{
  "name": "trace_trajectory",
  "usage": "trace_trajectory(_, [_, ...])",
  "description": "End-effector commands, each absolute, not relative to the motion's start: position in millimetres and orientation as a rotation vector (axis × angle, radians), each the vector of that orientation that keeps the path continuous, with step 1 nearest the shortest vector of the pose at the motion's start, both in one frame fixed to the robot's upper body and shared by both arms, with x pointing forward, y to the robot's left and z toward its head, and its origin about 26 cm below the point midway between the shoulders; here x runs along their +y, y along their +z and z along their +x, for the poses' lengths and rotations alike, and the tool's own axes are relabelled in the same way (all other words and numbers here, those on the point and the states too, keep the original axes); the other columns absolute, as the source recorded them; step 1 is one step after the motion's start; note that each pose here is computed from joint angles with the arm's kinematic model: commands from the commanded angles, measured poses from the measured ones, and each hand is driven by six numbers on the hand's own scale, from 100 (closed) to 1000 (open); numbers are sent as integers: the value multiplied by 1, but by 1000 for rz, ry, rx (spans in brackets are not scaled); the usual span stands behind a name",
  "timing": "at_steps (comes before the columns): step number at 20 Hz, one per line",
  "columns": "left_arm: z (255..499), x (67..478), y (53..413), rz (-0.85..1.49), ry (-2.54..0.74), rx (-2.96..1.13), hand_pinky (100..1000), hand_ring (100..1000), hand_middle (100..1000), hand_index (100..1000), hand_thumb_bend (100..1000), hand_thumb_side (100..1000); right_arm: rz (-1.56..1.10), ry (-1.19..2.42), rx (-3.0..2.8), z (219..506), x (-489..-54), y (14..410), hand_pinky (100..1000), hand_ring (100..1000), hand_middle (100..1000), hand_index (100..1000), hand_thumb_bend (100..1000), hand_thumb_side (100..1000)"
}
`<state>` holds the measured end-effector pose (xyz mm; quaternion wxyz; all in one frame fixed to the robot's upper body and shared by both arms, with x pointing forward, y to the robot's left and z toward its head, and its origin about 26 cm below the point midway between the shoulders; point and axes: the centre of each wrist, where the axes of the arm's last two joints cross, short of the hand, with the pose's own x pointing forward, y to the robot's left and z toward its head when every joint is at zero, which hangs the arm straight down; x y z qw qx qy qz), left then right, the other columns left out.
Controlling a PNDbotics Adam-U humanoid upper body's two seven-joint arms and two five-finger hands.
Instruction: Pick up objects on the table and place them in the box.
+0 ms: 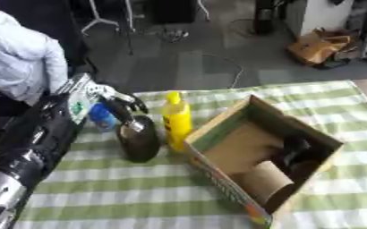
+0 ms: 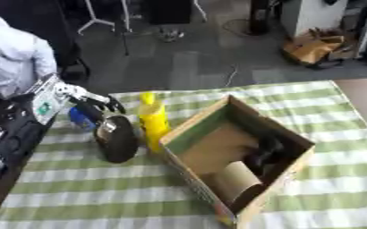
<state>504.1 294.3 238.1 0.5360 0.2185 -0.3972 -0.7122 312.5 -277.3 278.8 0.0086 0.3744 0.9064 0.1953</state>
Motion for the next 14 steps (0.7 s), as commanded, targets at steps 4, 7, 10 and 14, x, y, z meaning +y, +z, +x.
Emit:
trace_trajectory(4, [504,299,243,504,-1687,-948,1000,1000,1000,1000,706,725,1126,622,2806,308,-276,287,823,807,694,611,100,1000])
trace_trajectory(7, [505,299,240,499,-1677,-941,1000,1000,1000,1000,706,725,1124,623,2809,308,-276,287,823,806,692,610,100,1000])
trace_trajectory(10, [505,299,236,500,-1677,-928,1000,1000,1000,1000,705,731,1122,625,2809,308,-276,287,823,805,690,608,100,1000])
trace_trajectory(14, [505,300,230,494,-1677,-913,1000,1000,1000,1000,708,733,1123,628,2809,308,-277,287,824,804,684,604,100,1000])
